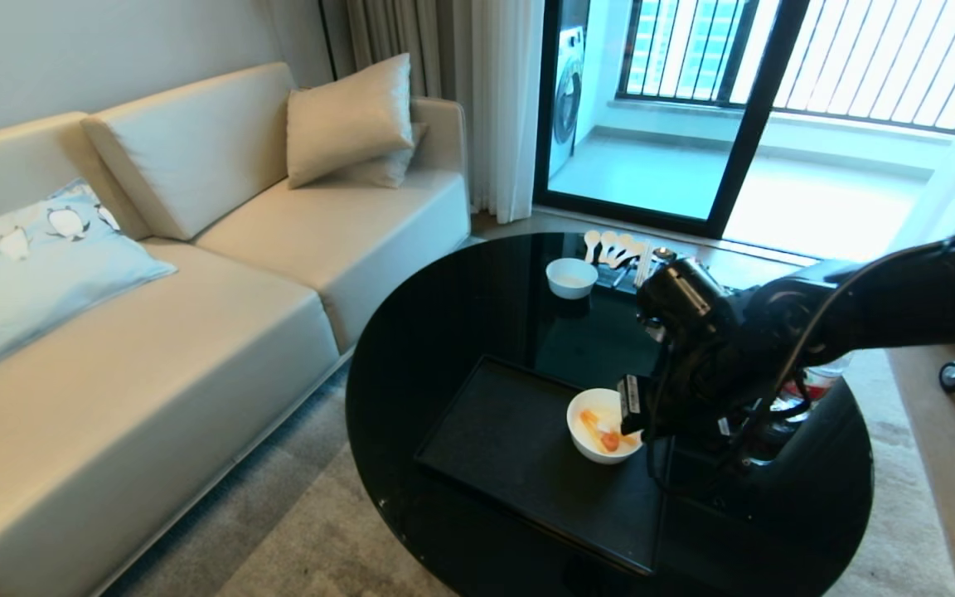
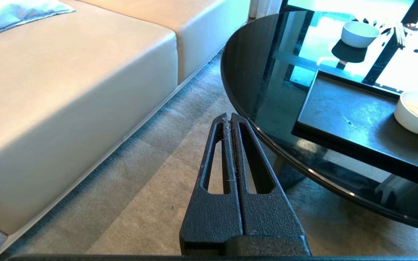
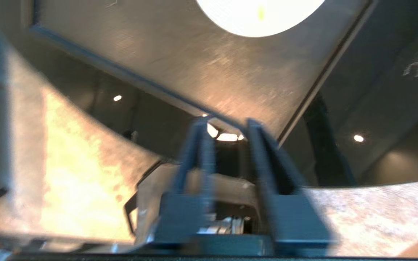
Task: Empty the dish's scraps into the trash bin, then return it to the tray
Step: Pick up the bowl with leftover food
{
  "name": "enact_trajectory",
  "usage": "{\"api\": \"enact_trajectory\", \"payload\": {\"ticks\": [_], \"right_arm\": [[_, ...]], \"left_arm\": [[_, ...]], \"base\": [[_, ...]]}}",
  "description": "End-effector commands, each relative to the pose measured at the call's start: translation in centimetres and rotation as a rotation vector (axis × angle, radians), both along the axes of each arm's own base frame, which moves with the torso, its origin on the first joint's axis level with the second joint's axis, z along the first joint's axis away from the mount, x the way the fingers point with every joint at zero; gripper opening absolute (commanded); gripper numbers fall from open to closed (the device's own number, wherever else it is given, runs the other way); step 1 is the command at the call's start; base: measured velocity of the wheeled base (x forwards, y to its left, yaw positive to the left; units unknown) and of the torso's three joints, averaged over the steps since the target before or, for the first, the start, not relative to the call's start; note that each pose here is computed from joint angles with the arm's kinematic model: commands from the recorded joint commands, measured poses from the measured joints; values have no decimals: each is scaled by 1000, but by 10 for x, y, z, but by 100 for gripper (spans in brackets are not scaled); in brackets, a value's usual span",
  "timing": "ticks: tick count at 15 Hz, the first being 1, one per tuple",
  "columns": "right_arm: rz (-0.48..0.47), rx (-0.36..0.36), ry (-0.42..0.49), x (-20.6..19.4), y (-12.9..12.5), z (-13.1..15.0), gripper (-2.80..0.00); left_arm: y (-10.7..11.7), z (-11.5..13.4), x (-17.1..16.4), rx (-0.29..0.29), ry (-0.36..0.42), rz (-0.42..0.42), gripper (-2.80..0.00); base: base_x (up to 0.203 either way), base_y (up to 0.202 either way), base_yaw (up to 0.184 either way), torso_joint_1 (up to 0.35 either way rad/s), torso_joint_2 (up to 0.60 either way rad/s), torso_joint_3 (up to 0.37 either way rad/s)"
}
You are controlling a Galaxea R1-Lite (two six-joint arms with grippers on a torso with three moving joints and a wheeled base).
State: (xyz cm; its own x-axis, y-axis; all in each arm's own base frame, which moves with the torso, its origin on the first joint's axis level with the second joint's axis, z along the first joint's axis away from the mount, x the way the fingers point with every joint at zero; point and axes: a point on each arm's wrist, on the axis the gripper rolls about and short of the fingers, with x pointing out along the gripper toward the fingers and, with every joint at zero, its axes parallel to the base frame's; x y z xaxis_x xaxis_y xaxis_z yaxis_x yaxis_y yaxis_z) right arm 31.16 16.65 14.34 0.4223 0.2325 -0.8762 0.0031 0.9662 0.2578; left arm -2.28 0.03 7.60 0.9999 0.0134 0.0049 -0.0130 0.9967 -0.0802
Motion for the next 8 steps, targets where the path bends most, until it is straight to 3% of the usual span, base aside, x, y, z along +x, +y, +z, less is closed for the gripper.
{"api": "enact_trajectory", "payload": {"ticks": [1,8], "right_arm": [[-31,-47,26,12,1,-21,0],[-160,-130,1,52,-18,-53,0]], "left_arm": [[0,0,0,-1,-1,0,-280],[0,0,0,-1,-1,0,-280]], "base": [[0,0,0,0,0,0],[0,0,0,0,0,0]]}}
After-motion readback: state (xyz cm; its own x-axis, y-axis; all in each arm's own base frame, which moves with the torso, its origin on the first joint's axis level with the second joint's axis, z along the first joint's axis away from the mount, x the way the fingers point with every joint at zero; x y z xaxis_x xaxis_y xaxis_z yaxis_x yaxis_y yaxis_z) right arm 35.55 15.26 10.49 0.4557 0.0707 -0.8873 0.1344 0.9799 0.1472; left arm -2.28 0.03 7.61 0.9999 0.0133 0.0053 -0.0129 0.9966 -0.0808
